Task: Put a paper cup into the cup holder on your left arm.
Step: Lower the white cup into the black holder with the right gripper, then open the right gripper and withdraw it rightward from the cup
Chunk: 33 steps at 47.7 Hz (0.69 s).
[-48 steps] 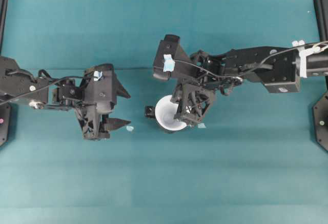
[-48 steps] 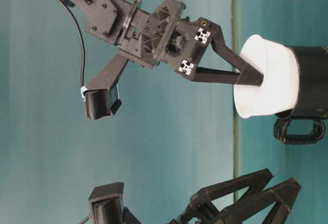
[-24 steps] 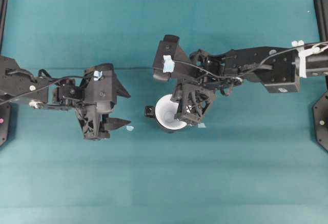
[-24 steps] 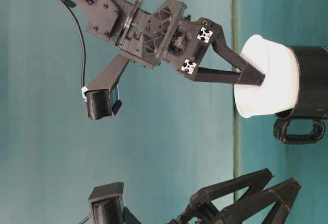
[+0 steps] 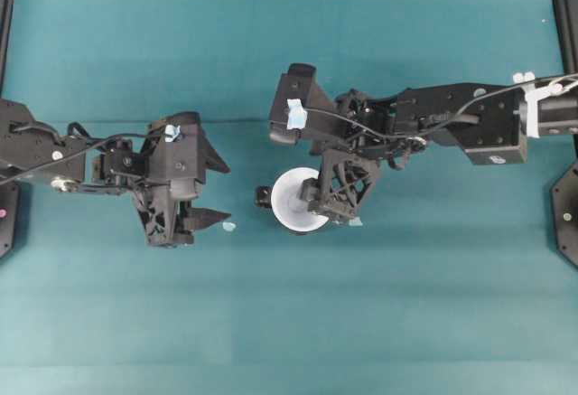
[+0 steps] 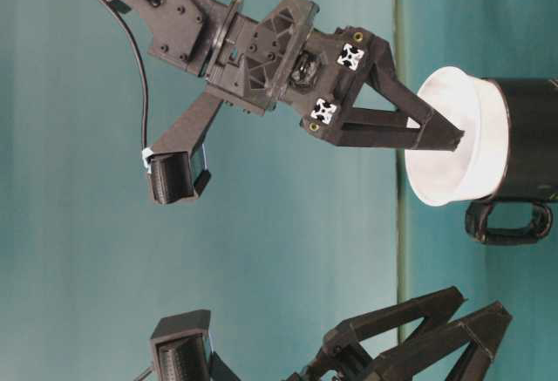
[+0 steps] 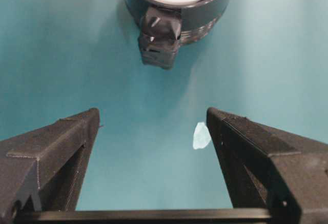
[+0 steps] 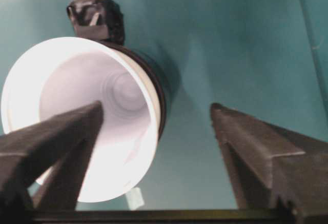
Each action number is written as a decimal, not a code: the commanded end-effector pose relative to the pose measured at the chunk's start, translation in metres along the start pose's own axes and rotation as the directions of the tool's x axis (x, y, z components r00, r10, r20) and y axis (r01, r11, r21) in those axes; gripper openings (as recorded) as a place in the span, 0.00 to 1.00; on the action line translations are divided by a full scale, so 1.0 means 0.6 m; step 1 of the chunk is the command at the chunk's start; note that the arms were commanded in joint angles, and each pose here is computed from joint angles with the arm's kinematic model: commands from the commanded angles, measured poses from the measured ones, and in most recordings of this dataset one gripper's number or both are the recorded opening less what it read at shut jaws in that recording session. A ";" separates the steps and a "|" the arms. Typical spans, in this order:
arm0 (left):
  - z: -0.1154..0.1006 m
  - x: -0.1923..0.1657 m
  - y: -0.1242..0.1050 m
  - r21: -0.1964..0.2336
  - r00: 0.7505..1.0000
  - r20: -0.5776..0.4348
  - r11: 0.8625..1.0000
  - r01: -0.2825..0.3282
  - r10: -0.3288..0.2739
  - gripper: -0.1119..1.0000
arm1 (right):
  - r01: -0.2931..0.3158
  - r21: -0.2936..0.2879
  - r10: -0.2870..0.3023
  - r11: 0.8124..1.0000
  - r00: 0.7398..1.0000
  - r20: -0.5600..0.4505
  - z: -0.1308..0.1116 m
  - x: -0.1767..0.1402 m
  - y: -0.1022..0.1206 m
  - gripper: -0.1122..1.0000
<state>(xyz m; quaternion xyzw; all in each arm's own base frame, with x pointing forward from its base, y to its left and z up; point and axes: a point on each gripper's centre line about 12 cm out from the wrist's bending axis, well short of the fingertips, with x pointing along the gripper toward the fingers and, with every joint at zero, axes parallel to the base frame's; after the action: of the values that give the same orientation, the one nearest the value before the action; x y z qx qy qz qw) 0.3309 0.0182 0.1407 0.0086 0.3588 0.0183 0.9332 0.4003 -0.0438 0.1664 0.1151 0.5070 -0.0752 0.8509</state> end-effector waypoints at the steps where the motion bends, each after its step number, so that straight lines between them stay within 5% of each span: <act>1: 0.014 -0.001 0.001 0.001 1.000 0.026 1.000 -0.002 0.002 0.92 | -0.008 -0.006 0.008 1.000 0.999 0.034 0.014 -0.012 0.006 0.92; 33: 0.009 -0.002 0.001 -0.016 1.000 0.018 1.000 -0.001 0.002 0.92 | -0.015 -0.006 0.015 1.000 0.994 0.109 0.023 -0.046 0.007 0.92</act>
<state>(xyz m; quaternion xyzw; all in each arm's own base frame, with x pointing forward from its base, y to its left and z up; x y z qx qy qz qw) 0.3310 0.0182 0.1402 0.0014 0.3593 0.0210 0.9330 0.4012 -0.0443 0.1795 0.1135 0.4819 -0.0750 0.8656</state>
